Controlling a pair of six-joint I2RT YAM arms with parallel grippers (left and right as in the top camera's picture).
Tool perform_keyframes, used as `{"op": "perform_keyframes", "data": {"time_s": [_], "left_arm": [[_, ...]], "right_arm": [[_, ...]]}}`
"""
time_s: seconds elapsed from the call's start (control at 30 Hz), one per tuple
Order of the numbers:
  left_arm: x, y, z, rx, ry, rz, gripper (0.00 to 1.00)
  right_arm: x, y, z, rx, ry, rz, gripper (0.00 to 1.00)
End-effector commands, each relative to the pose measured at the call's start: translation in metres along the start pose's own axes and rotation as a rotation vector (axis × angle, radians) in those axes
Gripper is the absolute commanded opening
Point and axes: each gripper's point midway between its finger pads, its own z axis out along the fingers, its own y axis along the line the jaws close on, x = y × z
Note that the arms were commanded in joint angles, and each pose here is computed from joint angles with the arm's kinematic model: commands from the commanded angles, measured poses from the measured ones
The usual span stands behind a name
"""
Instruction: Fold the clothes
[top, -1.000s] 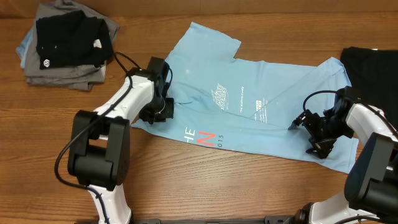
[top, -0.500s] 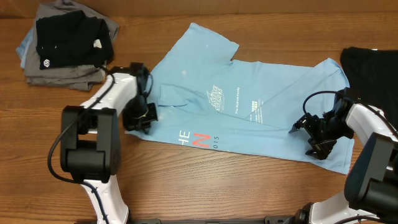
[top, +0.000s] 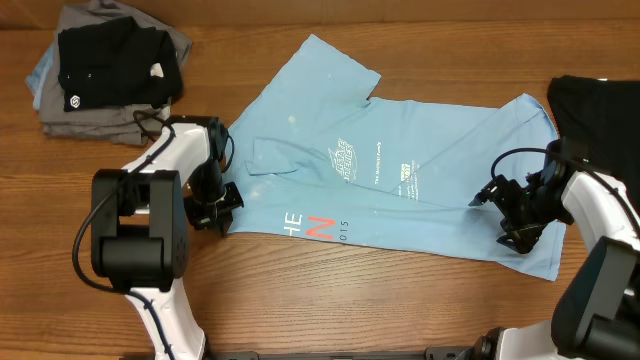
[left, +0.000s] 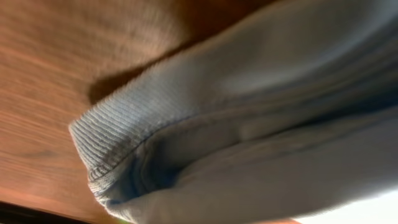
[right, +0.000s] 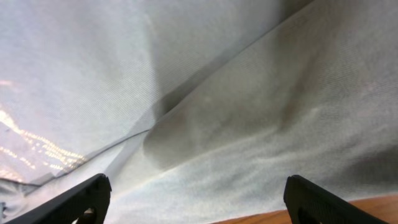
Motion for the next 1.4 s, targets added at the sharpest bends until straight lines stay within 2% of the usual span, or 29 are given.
{"op": "perform_keyframes", "data": {"time_s": [0.0,0.27,0.43,0.53,0.63,0.77,1.2,1.37], "left_arm": [[0.014,0.010,0.010,-0.011,-0.020,-0.050,0.05],[0.028,0.017,-0.021,0.080,-0.158,-0.094,0.04],[0.017,0.006,-0.054,0.181,-0.317,-0.056,0.04],[0.005,-0.022,-0.078,0.299,-0.438,0.116,0.10],[-0.002,-0.044,-0.085,0.368,-0.481,0.216,0.10],[-0.007,-0.055,-0.067,0.345,-0.444,0.262,0.04],[-0.021,-0.056,-0.007,0.255,-0.295,0.234,0.04],[-0.017,-0.020,0.012,0.113,-0.223,0.066,0.04]], "right_arm": [[-0.007,0.008,-0.015,-0.023,-0.061,-0.027,0.94],[-0.009,0.010,-0.016,-0.028,-0.068,-0.029,0.95],[-0.010,0.011,-0.017,-0.030,-0.072,-0.031,0.95],[-0.010,0.012,-0.017,-0.036,-0.074,-0.033,0.96],[-0.009,0.015,-0.017,-0.051,-0.064,-0.033,0.95],[-0.005,0.013,-0.017,-0.047,-0.049,-0.029,0.95],[-0.004,0.013,-0.017,-0.045,-0.046,-0.040,0.95],[-0.002,0.011,-0.017,-0.038,-0.038,-0.050,0.95]]}}
